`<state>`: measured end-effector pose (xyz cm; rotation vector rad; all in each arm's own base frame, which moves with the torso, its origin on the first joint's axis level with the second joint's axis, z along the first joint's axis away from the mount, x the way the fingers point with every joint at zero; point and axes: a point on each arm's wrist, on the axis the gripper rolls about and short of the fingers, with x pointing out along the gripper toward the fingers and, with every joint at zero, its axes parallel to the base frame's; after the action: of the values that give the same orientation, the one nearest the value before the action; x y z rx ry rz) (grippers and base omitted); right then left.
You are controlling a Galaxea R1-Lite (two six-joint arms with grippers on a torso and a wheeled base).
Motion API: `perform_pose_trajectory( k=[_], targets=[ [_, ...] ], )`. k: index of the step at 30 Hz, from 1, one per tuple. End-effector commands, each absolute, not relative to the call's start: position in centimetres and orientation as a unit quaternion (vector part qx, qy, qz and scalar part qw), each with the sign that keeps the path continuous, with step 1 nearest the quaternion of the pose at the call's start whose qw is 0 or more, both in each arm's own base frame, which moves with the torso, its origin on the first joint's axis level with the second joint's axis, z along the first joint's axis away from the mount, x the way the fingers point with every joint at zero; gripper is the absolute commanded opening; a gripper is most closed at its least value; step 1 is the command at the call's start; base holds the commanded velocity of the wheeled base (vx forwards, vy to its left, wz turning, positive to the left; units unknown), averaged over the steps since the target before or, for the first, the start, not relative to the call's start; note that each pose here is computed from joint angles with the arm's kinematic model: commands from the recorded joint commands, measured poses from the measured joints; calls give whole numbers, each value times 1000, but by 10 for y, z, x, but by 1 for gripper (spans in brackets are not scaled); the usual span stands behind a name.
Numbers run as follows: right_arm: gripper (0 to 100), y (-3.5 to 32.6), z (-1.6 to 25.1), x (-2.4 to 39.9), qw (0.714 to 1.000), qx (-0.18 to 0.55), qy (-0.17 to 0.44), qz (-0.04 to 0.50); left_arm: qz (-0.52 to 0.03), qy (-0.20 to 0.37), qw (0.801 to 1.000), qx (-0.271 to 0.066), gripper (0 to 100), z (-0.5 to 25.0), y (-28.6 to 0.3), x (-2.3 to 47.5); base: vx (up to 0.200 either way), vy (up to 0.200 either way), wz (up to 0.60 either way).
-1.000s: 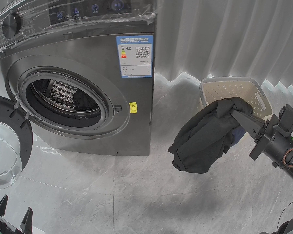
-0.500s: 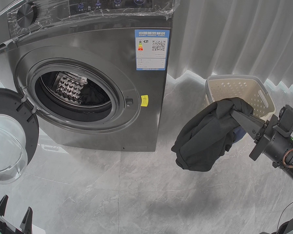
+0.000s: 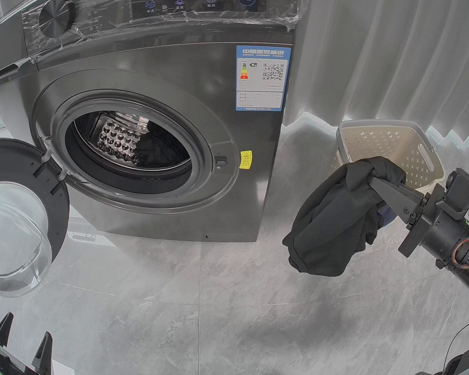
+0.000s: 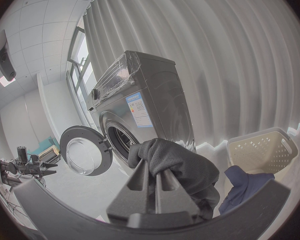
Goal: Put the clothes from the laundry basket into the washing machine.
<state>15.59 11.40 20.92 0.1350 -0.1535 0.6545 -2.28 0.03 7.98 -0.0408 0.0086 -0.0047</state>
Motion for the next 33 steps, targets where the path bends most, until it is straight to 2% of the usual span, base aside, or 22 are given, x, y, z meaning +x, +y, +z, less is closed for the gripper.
perform_pose_trajectory(
  k=[1,10,16,22,28,33],
  targets=[
    [0,114,209,157,942,66,-74,320,-2,4,1000,-21,100,76,0,-23,0,200,0],
    [0,115,207,158,943,65,-71,319,-2,4,1000,-21,100,76,0,-23,0,200,0],
    [0,114,207,158,943,65,-71,318,-2,4,1000,-20,100,76,0,-23,0,0,0],
    [0,114,207,158,944,65,-71,317,-2,4,1000,-21,100,76,0,-23,-200,0,0],
    [0,114,207,158,944,64,-71,316,-2,4,1000,-21,100,76,0,-23,0,0,0],
    [0,114,207,158,944,65,-70,316,-2,4,1000,-21,100,76,0,-23,0,200,0]
  ],
)
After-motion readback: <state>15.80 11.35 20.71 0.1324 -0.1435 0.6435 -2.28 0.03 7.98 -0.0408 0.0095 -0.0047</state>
